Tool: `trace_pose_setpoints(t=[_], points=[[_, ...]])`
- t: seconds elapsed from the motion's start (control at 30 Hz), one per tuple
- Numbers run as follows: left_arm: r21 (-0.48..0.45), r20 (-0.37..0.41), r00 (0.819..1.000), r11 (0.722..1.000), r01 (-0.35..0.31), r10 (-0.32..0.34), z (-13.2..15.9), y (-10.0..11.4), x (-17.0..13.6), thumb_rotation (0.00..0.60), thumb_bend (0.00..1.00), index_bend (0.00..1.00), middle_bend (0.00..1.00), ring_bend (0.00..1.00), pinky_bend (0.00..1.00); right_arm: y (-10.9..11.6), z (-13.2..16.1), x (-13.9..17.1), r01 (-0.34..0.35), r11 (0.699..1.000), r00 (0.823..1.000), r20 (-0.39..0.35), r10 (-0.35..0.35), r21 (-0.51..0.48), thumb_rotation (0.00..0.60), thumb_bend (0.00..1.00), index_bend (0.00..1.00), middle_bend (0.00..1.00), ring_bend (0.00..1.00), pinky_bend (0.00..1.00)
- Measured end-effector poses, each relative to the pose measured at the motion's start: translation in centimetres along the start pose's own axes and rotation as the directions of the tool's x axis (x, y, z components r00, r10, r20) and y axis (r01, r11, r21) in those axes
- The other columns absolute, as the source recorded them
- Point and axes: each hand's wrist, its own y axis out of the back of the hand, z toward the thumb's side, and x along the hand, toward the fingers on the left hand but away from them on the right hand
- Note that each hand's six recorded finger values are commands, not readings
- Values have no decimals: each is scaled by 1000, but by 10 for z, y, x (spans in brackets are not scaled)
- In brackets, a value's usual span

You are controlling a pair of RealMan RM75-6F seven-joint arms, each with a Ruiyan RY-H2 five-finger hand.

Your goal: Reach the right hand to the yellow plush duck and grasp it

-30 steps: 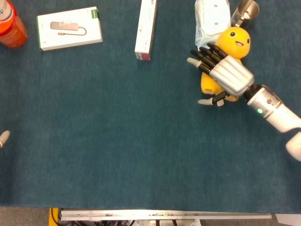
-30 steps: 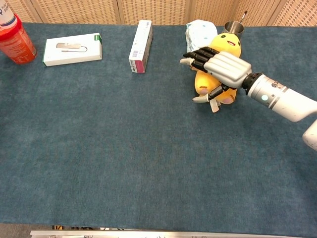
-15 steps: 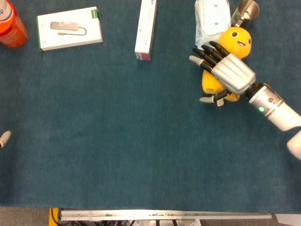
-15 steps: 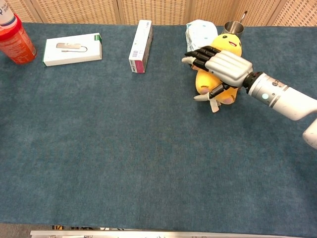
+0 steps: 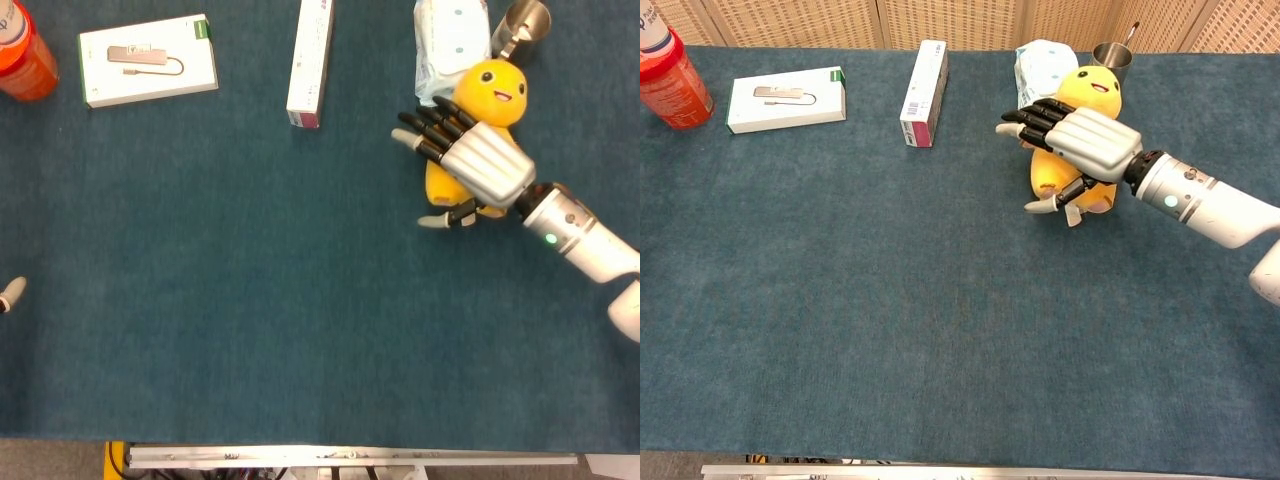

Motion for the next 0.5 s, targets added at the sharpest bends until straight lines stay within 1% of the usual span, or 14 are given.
trace_pose_setpoints(t=[0.1, 0.2, 0.37, 0.5], points=[[1, -2, 1000, 1000, 0, 0, -1, 0, 0, 600, 148, 93, 62, 7, 31, 4, -6, -2, 8, 1000, 1000, 18, -8, 1, 155, 0, 0, 37, 0, 0], [0, -3, 1000, 1000, 0, 0, -1, 0, 0, 600, 148, 93, 62, 7, 32, 4, -3, -3, 8, 1000, 1000, 10, -8, -2, 155, 0, 0, 37, 0, 0], [-3, -1, 1000, 1000, 1, -1, 0, 0, -1, 600, 148, 93, 62, 7, 32, -1, 11, -1, 0, 1000, 999, -38, 0, -11, 155, 0, 0, 37, 0, 0], [-4, -2, 1000, 1000, 3, -3, -1, 0, -1, 600, 148, 93, 62, 7, 32, -2, 22, 2, 7, 1000, 997, -74, -9, -20, 155, 0, 0, 37, 0, 0]])
